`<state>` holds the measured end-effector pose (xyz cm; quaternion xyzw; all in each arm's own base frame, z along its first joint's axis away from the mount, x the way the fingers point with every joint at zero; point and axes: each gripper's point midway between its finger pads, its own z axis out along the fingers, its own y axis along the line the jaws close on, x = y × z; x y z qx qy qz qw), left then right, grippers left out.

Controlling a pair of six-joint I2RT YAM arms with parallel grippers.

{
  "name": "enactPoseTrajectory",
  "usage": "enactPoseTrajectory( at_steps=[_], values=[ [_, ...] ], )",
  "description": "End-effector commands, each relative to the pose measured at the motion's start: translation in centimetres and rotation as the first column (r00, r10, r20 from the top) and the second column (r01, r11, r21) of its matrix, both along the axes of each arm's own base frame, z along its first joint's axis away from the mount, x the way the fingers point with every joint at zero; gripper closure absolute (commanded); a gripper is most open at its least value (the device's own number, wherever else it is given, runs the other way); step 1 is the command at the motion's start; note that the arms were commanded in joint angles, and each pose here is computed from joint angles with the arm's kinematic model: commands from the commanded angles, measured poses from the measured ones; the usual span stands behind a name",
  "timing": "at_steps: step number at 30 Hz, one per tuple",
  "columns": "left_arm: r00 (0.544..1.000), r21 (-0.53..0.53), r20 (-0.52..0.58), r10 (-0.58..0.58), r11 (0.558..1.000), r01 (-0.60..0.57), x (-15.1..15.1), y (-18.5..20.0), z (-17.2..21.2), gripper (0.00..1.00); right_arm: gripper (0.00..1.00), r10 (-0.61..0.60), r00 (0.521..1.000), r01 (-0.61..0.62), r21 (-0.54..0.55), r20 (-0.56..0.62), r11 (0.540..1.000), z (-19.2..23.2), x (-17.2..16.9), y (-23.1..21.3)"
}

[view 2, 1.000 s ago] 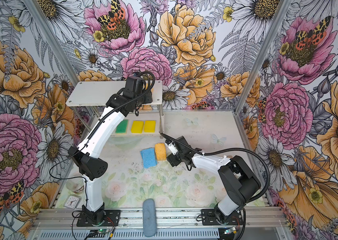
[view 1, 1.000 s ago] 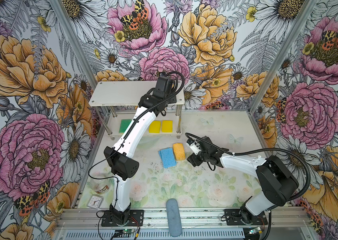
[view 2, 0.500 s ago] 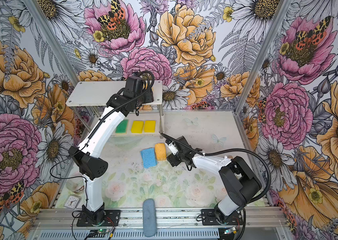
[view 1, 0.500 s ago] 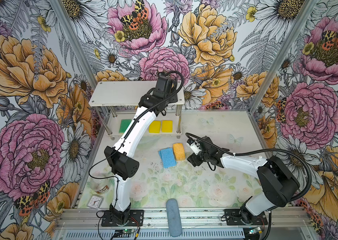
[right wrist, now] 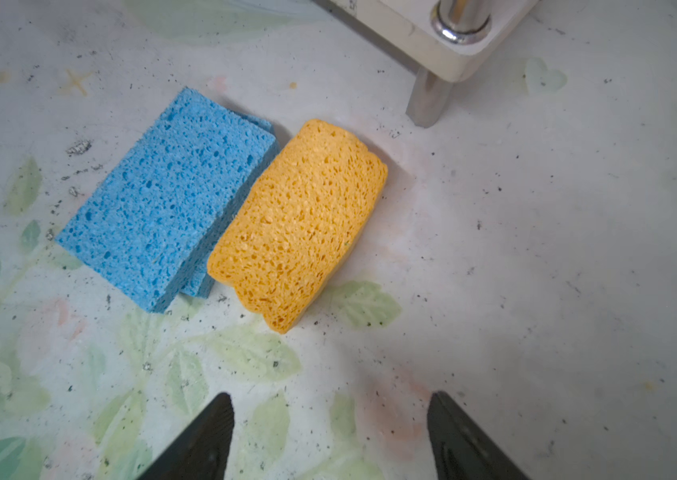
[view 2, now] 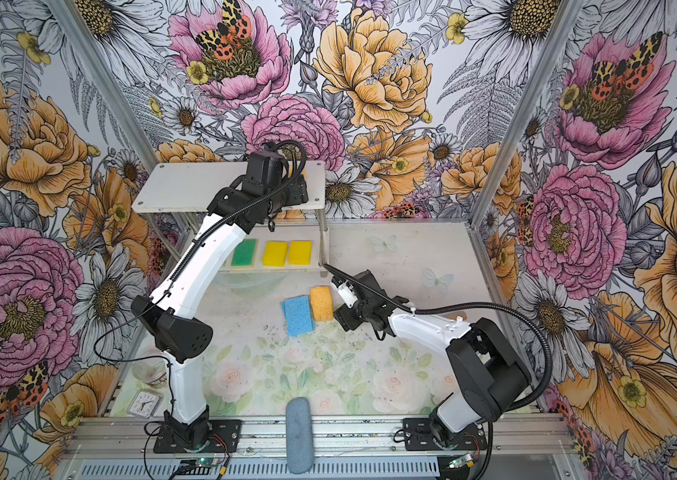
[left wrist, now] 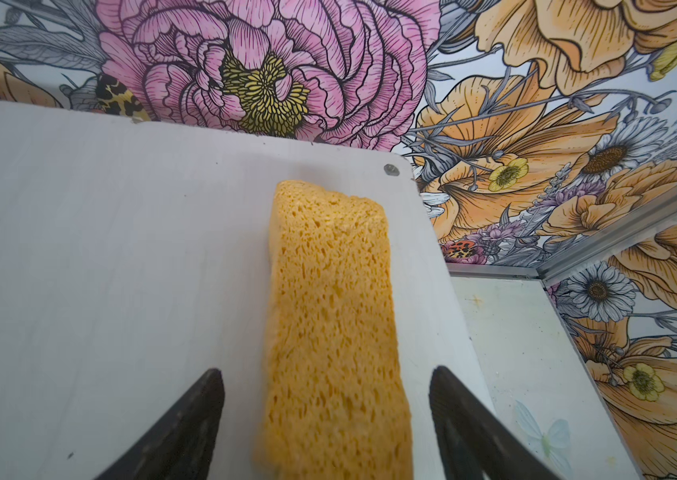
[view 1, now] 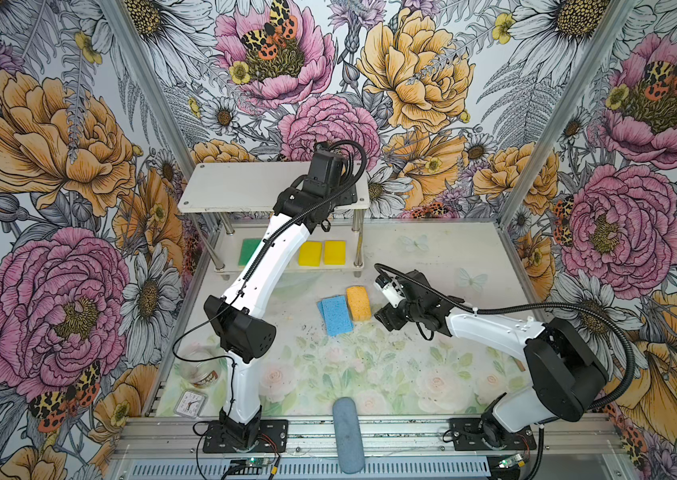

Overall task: Place and organize the cleaning sponges onto the shelf
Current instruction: 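Release the sponge and lower the left gripper toward the table sponges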

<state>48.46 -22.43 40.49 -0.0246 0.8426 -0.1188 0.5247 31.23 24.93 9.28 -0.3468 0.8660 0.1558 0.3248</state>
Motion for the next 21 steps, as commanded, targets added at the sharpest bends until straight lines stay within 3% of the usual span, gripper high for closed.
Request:
enactPoseTrajectory(
  at_steps=[1, 2, 7, 15, 21],
  values=[
    [0.997, 0.024, 0.070, -0.039, 0.999, 0.037, -3.4, 0.2, 3.6, 0.14, 0.24, 0.012, 0.998, -0.018, 0.095, 0.061, 0.995, 4.0, 1.1, 1.4],
    [0.994, 0.026, 0.097, -0.047, 0.999, 0.045, -5.1, 0.7, 5.1, 0.11, 0.24, 0.018, 0.998, -0.024, 0.107, 0.060, 0.994, 4.3, 1.1, 1.7],
    [0.997, 0.071, 0.060, -0.044, 0.997, 0.040, -8.6, 1.3, 2.7, 0.01, 0.23, 0.028, 0.999, -0.035, 0.170, 0.043, 0.985, 5.7, 1.5, 2.7],
    [0.997, -0.091, -0.058, 0.042, 0.995, -0.047, -13.7, 4.8, -6.0, 0.01, 0.22, 0.002, 1.000, -0.006, 0.217, 0.017, 0.976, 6.5, 2.5, 2.3],
    [0.984, -0.155, -0.162, 0.074, 0.983, -0.100, -16.4, 6.3, -11.5, 0.01, 0.22, -0.038, 0.999, 0.046, 0.237, -0.036, 0.970, 5.8, 3.6, 2.2]
  ],
)
